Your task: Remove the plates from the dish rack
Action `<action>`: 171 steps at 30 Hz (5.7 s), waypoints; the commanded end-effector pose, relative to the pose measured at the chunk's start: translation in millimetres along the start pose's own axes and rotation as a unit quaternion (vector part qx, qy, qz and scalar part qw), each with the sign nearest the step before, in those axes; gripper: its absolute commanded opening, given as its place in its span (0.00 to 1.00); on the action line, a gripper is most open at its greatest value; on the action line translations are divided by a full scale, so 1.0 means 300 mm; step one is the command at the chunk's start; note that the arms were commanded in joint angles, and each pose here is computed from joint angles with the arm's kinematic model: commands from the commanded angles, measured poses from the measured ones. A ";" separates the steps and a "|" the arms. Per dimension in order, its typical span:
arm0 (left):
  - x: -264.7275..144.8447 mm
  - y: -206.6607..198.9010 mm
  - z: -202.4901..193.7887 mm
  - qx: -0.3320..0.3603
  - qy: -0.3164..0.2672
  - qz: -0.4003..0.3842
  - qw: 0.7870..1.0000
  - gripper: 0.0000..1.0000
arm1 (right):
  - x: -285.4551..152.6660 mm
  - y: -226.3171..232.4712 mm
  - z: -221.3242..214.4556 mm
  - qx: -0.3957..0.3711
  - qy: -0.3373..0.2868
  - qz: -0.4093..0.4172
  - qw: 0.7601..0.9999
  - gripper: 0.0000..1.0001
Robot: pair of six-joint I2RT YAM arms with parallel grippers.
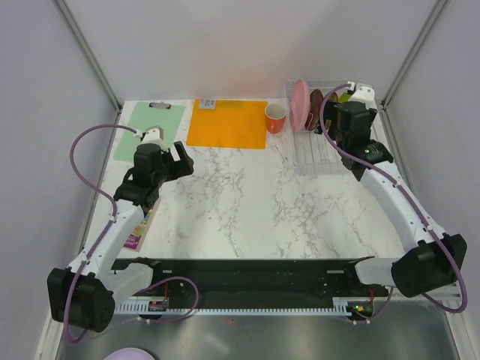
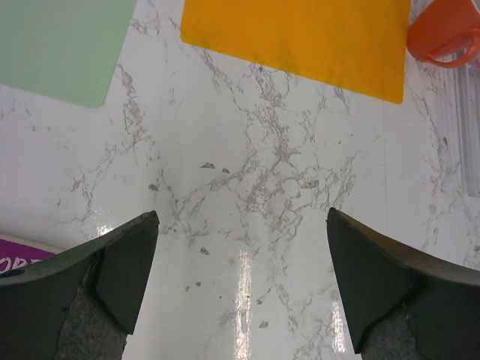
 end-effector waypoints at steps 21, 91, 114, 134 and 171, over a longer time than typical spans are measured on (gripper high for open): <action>-0.026 -0.020 -0.008 -0.057 0.005 -0.060 0.997 1.00 | 0.528 0.208 0.219 -0.137 -0.016 -0.053 0.989 0.98; -0.183 -0.184 -0.121 -0.128 0.014 -0.340 0.932 0.98 | -0.272 0.425 -0.236 0.028 0.074 0.329 0.941 0.00; -0.101 -0.158 -0.283 -0.141 0.068 -0.332 0.930 0.34 | -0.338 0.652 -0.368 0.112 0.125 0.478 0.862 0.00; -0.035 -0.001 -0.330 -0.102 0.063 -0.141 0.983 0.02 | -0.217 0.339 -0.191 -0.063 0.044 0.159 0.984 0.87; 0.076 0.079 -0.266 -0.039 0.043 0.007 0.998 0.82 | 0.740 0.122 -0.017 -0.117 0.087 -0.076 0.986 0.78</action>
Point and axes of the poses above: each gripper's point midway between its finger pads, its own x axis out along the fingers, its own y axis along the line the jaws close on, z = x × y, the point moved 6 cm from there along -x, back along the fingers, and after that the axes turned 9 degrees about -x, right-handed, at the moved point
